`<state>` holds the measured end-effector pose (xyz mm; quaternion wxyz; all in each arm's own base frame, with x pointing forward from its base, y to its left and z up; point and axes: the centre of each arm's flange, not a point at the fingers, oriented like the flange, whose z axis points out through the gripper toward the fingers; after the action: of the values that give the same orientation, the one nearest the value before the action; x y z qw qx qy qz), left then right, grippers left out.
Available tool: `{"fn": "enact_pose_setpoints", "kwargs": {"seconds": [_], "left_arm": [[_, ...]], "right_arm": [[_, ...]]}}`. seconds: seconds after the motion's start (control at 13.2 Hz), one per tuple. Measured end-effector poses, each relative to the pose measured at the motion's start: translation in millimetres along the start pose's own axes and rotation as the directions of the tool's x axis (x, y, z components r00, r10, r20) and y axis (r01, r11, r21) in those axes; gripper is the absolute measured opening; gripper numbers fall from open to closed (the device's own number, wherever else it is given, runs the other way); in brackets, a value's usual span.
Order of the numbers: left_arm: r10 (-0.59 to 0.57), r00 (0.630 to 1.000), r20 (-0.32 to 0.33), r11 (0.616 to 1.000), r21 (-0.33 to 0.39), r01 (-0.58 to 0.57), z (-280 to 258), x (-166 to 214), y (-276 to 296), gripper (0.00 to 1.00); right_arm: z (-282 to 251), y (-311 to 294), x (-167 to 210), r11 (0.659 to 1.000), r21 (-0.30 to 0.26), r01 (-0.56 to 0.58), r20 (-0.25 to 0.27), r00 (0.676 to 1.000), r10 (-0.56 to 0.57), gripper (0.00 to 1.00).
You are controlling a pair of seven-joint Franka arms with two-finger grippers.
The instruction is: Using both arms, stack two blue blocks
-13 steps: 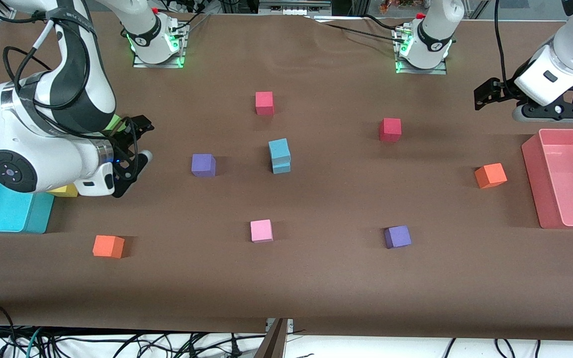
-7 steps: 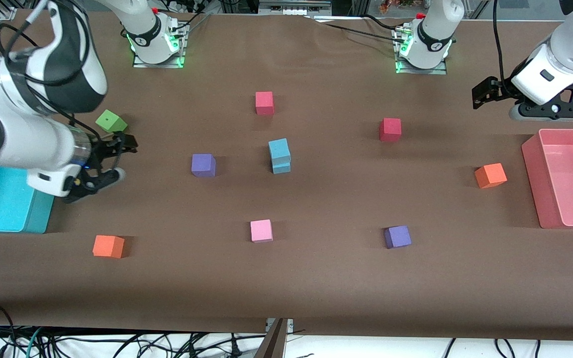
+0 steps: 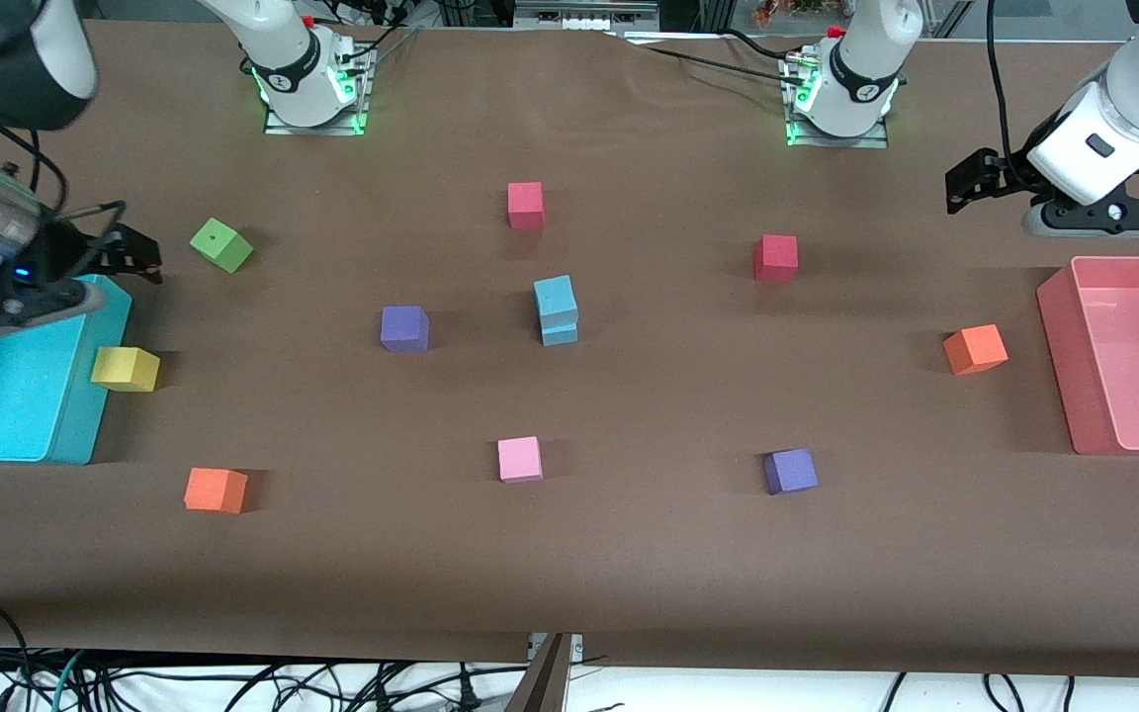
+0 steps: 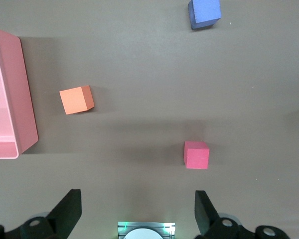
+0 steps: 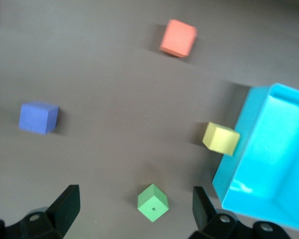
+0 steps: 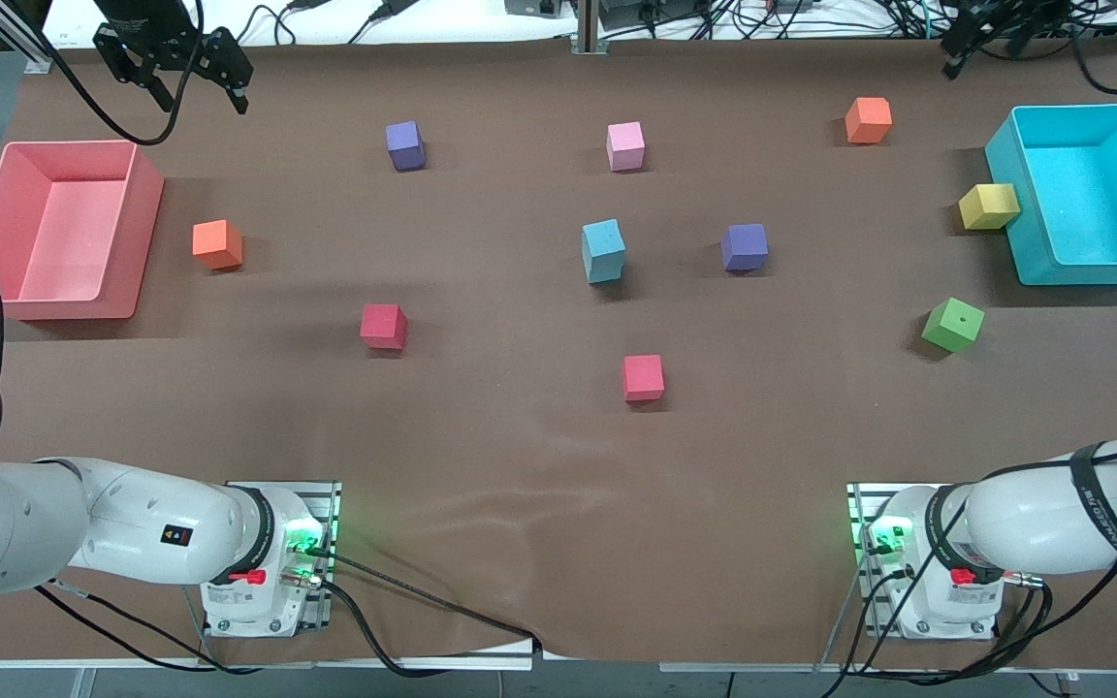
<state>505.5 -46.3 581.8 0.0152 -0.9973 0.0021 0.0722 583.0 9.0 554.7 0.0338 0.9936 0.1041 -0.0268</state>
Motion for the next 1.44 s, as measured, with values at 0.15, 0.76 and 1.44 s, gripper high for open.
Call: {"fn": "enact_pose_setpoints", "kwargs": {"seconds": [0.15,0.76,1.44], "left_arm": [[-0.003,1.000,0.000,1.000,0.000,0.003,-0.1,0.0,-1.4,1.00],[-0.003,1.000,0.000,1.000,0.000,0.003,-0.5,0.0,-1.6,1.00],[-0.007,1.000,-0.012,1.000,-0.002,0.007,-6.7,0.2,-3.4,1.00]], "right_arm": [[-15.5,10.2,-11.5,0.991,0.002,-0.135,-0.018,0.991,0.135,1.00],[-29.0,32.2,-31.9,0.953,0.075,-0.295,0.010,0.955,0.295,1.00],[-32.6,23.7,-31.9,0.955,0.076,-0.288,0.008,0.958,0.288,1.00]]}}
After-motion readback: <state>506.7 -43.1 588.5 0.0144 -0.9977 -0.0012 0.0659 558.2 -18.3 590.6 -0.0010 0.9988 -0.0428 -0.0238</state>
